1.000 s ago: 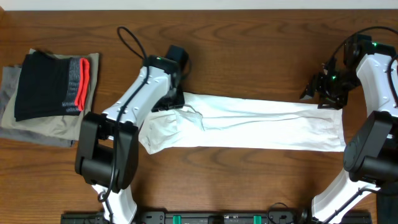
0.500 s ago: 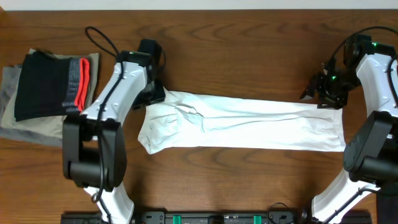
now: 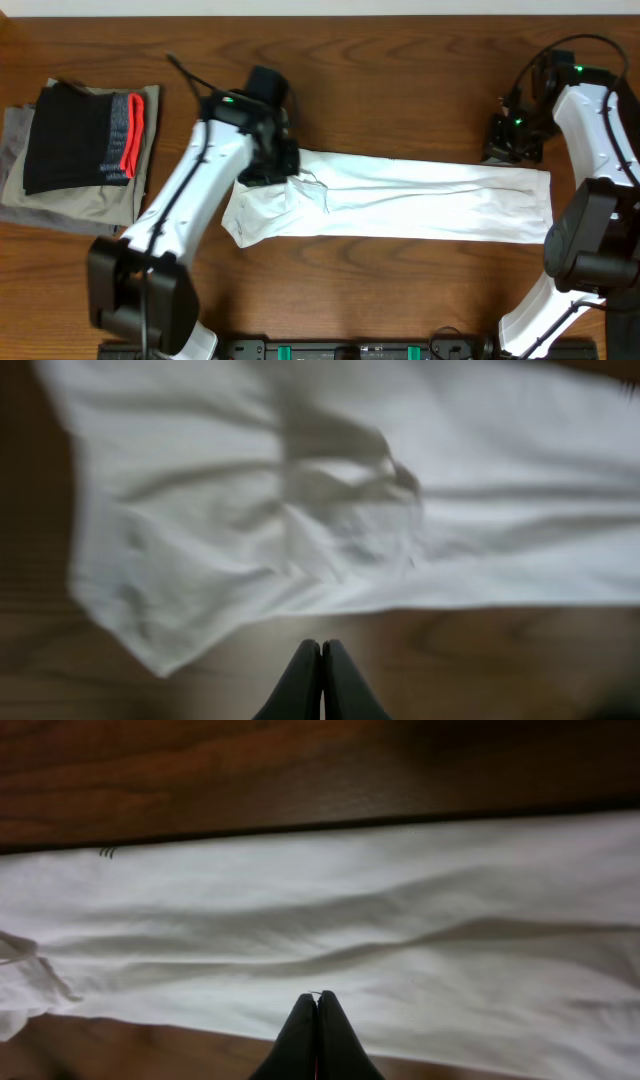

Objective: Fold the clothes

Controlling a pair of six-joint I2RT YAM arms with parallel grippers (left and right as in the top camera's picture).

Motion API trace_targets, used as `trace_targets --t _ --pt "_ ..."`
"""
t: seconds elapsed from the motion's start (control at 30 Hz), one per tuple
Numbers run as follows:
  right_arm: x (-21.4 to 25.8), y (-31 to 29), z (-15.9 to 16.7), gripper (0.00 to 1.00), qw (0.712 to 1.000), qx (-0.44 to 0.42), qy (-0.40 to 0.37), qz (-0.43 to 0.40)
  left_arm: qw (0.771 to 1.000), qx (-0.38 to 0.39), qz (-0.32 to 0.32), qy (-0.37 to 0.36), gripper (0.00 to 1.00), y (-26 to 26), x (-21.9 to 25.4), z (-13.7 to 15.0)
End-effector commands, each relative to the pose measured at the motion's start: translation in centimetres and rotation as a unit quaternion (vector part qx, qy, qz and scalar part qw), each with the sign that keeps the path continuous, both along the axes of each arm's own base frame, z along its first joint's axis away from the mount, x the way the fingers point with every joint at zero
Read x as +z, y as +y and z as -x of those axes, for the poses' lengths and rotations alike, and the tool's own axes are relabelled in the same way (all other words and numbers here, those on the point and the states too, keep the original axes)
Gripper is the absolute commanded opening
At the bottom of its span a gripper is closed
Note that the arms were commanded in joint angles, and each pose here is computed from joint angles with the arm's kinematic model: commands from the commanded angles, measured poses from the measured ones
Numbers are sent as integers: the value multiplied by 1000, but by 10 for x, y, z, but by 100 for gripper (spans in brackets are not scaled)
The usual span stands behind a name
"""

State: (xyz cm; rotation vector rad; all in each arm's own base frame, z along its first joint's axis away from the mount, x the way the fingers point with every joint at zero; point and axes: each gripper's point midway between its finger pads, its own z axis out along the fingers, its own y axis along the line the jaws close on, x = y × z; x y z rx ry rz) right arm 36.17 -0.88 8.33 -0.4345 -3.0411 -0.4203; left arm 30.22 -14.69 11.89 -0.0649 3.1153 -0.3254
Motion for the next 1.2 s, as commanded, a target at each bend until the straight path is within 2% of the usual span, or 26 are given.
trace_targets --t 0.0,0.43,0.7,0.97,1.17 --pt "-1 3 4 1 1000 0 -1 11 998 -29 11 58 6 -17 -26 20" --pt "-19 5 18 1 1000 -1 21 8 995 -34 -2 91 6 -25 -87 4" --pt "-44 3 27 1 999 -18 30 8 992 -2 -10 122 6 7 -119 -8" --pt "-70 -6 28 1 999 -38 12 16 993 16 0 118 6 42 -127 -22" --pt "-79 -36 26 1 996 -61 2 64 993 29 1 117 6 51 -127 -25"
